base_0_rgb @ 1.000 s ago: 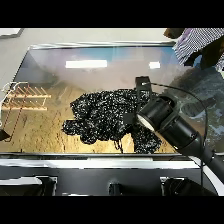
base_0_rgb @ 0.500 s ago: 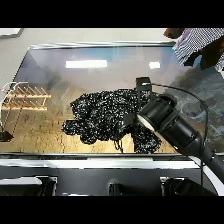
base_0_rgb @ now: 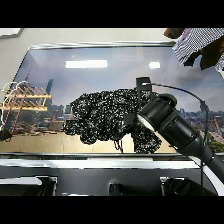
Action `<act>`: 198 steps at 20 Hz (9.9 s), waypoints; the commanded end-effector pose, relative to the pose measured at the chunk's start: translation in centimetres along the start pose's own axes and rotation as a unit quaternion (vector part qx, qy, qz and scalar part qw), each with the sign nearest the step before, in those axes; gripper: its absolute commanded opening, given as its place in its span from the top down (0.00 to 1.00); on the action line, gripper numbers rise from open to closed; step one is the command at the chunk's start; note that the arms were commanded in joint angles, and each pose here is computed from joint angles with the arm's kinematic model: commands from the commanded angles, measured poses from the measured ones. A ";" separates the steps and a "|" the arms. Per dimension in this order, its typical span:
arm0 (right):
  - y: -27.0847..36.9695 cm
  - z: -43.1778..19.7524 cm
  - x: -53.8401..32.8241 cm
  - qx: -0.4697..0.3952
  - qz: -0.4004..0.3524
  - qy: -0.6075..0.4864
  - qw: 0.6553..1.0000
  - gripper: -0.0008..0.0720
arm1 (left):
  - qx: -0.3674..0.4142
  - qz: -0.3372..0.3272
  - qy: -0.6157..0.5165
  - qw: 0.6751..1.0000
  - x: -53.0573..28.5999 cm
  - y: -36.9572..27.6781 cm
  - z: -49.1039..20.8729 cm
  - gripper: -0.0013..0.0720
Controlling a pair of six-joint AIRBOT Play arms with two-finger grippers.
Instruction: Fold the clothes and pants, and hang the long-sleeved shirts on hangers.
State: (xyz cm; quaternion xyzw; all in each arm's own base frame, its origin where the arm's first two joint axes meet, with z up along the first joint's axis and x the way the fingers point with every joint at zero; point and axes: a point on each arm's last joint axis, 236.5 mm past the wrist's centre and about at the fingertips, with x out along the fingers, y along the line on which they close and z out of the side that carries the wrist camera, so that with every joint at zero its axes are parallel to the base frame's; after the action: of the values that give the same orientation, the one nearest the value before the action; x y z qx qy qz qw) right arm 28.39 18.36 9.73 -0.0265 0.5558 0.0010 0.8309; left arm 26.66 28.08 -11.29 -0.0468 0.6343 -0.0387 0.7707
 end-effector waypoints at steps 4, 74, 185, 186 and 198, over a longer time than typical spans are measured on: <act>-0.1 0.1 0.0 -0.001 -0.002 -0.002 1.000 0.94 | 0.005 -0.017 0.006 1.000 0.0 -1.0 0.1 0.94; -7.8 4.2 3.1 0.020 -0.252 -0.064 0.965 0.95 | 0.441 -0.253 -0.100 0.855 -14.3 -43.7 -6.3 0.95; 0.8 4.1 -8.9 0.042 0.082 -0.078 0.993 0.95 | 0.510 -0.309 -0.192 0.779 -9.9 -54.3 -1.8 0.94; 0.9 4.4 -9.0 0.048 0.086 -0.082 0.992 0.95 | 0.509 -0.308 -0.194 0.780 -9.7 -54.8 -1.7 0.94; 1.6 3.7 -9.3 0.050 0.105 -0.070 0.991 0.95 | 0.458 -0.314 -0.233 0.798 -8.8 -59.1 0.0 0.94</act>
State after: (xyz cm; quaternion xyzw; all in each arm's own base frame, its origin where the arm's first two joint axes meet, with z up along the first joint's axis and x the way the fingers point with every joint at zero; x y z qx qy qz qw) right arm 28.37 20.13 19.70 0.0705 0.4928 0.0580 0.8653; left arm 24.36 -28.72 4.20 0.1229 0.3004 -0.5610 0.7615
